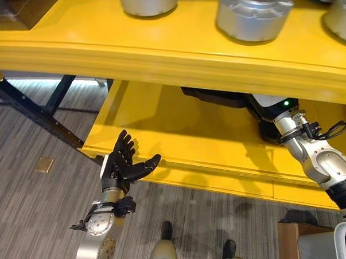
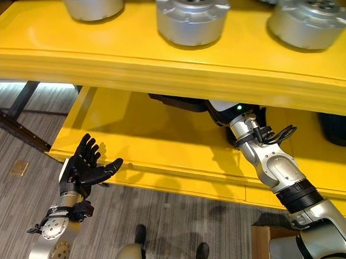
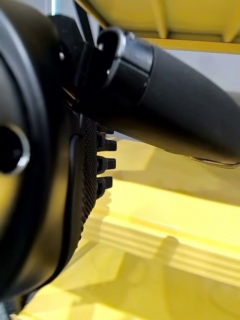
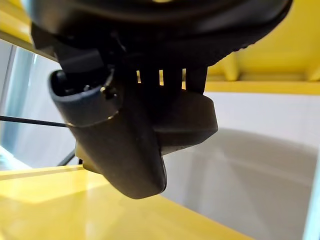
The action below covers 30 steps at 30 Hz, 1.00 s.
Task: Move parts from the plastic box to the shelf.
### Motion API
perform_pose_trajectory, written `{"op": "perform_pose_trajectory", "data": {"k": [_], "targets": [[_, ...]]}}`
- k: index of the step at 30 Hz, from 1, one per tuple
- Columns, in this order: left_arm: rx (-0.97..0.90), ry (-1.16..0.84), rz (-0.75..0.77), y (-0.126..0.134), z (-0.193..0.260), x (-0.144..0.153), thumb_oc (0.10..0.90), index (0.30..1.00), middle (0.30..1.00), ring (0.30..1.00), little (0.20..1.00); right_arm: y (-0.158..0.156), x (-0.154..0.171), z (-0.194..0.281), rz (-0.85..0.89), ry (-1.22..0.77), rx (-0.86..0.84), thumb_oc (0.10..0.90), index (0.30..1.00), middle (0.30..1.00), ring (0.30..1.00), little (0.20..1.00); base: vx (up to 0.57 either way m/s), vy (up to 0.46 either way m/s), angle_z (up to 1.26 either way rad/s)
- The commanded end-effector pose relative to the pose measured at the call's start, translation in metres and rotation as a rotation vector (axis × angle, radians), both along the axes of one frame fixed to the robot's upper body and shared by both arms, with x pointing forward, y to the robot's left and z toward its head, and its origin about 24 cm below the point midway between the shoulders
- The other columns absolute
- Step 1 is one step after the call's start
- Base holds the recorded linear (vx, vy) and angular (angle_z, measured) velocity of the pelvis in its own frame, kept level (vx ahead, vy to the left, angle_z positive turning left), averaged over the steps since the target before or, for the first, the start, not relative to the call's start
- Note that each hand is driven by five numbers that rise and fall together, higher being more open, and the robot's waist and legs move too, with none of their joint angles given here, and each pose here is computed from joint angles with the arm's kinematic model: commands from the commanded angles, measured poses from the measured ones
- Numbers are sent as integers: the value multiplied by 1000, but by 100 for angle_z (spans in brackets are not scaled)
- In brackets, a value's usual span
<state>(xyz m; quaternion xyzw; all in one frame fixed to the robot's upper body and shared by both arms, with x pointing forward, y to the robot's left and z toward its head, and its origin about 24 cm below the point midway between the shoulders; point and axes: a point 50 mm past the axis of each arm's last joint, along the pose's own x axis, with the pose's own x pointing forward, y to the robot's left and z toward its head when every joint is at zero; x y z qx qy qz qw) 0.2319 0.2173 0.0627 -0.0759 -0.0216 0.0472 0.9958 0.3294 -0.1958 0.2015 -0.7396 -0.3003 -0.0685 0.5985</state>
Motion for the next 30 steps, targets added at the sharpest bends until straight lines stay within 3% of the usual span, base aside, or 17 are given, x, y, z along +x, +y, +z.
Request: {"op": "perform_pose_trajectory", "data": {"k": [1, 13, 19, 30], "targets": [[63, -298, 7, 12, 59, 3, 900, 1000, 1000, 1000, 1000, 24, 1, 96, 97, -364, 143, 400, 300, 300, 300, 300, -14, -3, 23], [66, -299, 0, 13, 61, 4, 900, 1000, 1000, 1000, 1000, 26, 28, 109, 93, -275, 394, 400, 300, 300, 300, 300, -16, 1, 17], [74, -316, -29, 12, 66, 8, 900, 1000, 1000, 1000, 1000, 14, 53, 133, -8, -238, 512, 400, 300, 300, 300, 300, -78, 38, -3], [87, -350, -36, 8, 76, 14, 900, 1000, 1000, 1000, 1000, 4, 54, 151, -53, -258, 548, 400, 300, 300, 300, 300, -91, 70, -23]]}}
